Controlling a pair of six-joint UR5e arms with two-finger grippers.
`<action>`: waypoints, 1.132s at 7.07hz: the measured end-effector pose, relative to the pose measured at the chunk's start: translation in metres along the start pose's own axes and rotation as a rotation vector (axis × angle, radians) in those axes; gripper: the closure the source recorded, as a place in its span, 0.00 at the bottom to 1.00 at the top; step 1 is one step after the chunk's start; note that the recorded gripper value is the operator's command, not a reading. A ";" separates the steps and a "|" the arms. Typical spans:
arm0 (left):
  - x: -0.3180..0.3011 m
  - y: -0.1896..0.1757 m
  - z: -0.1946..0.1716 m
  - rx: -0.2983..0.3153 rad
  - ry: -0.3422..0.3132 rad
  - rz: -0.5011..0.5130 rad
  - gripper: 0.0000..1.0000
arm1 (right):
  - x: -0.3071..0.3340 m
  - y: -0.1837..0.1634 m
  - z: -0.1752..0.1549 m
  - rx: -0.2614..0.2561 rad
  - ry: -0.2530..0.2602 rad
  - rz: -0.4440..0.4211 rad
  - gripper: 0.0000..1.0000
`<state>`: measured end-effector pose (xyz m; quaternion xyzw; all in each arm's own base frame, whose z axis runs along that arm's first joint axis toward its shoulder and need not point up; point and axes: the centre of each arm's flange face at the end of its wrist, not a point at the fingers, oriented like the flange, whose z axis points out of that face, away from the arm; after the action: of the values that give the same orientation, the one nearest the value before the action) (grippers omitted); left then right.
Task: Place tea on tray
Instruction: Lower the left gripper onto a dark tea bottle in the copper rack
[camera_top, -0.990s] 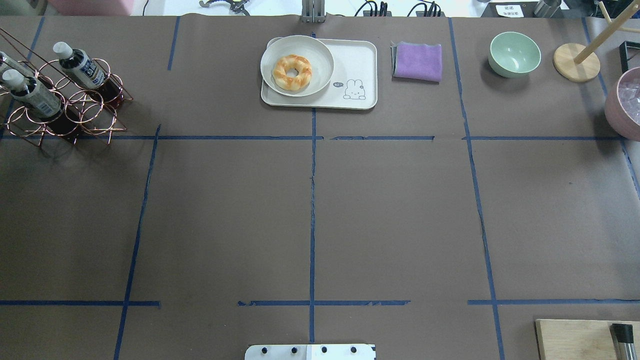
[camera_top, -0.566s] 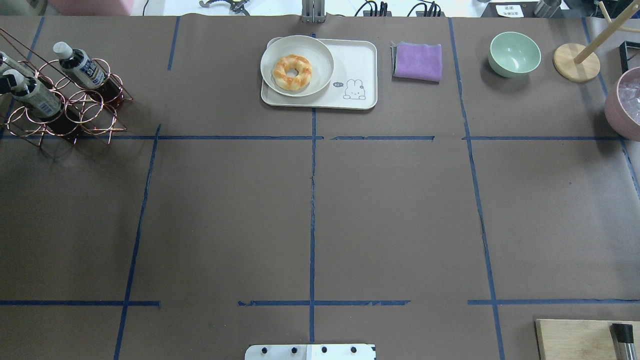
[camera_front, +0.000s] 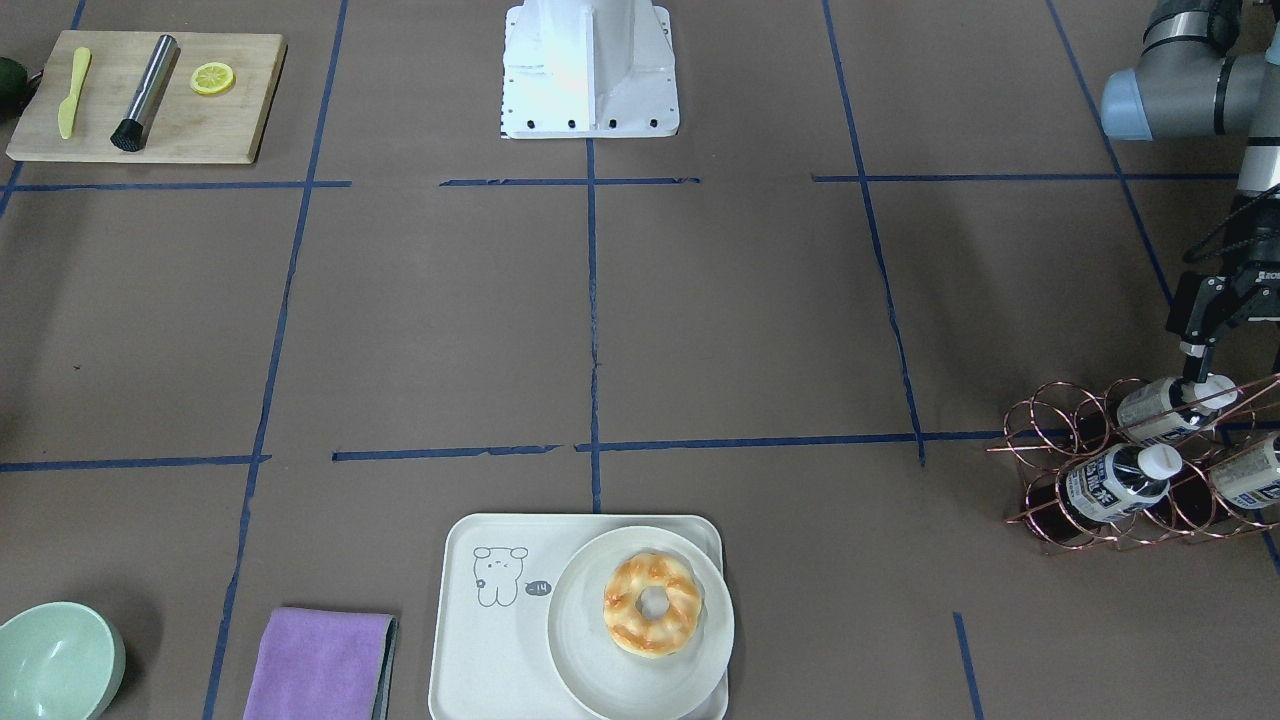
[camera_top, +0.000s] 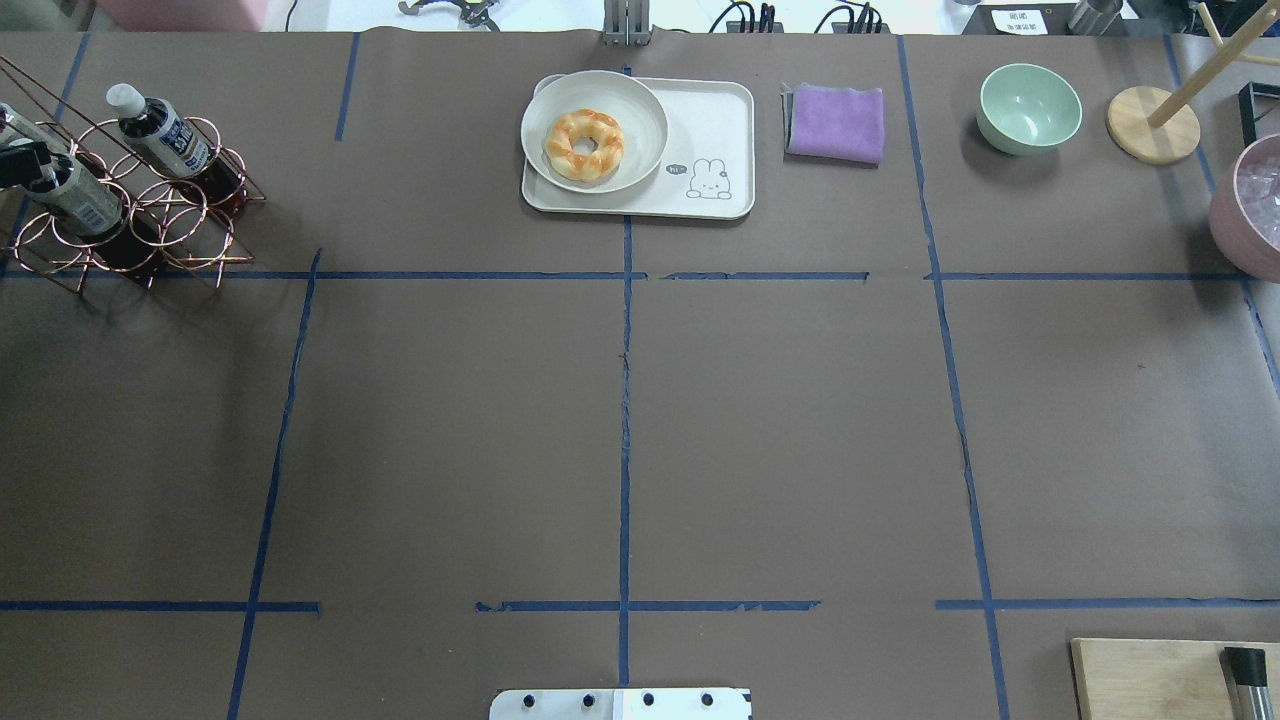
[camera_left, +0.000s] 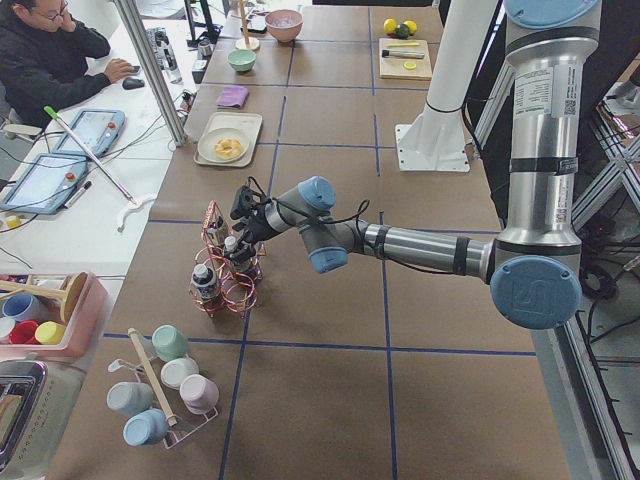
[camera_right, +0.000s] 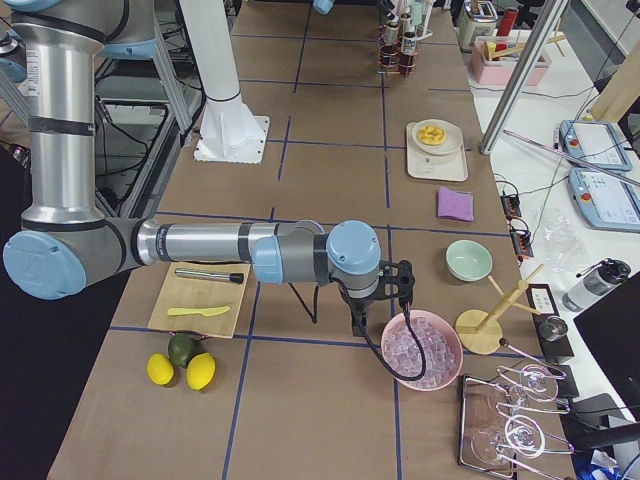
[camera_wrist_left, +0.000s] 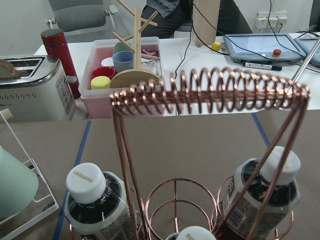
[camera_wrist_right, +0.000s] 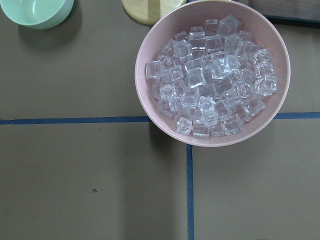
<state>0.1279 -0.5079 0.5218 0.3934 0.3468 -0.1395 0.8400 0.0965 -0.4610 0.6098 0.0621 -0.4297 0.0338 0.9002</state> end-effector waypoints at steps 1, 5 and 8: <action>0.010 0.006 0.005 0.001 0.004 0.012 0.12 | 0.000 0.000 0.000 0.000 0.000 0.000 0.00; 0.023 0.019 0.011 0.002 0.003 0.039 0.23 | -0.001 0.000 -0.001 0.001 0.000 -0.001 0.00; 0.020 0.021 0.010 -0.006 0.002 0.041 0.25 | -0.003 -0.001 -0.003 0.006 0.000 -0.004 0.00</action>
<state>0.1574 -0.5005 0.5243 0.3982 0.3399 -0.1208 0.8434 0.0968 -0.4614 0.6053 0.0656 -0.4295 0.0332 0.9001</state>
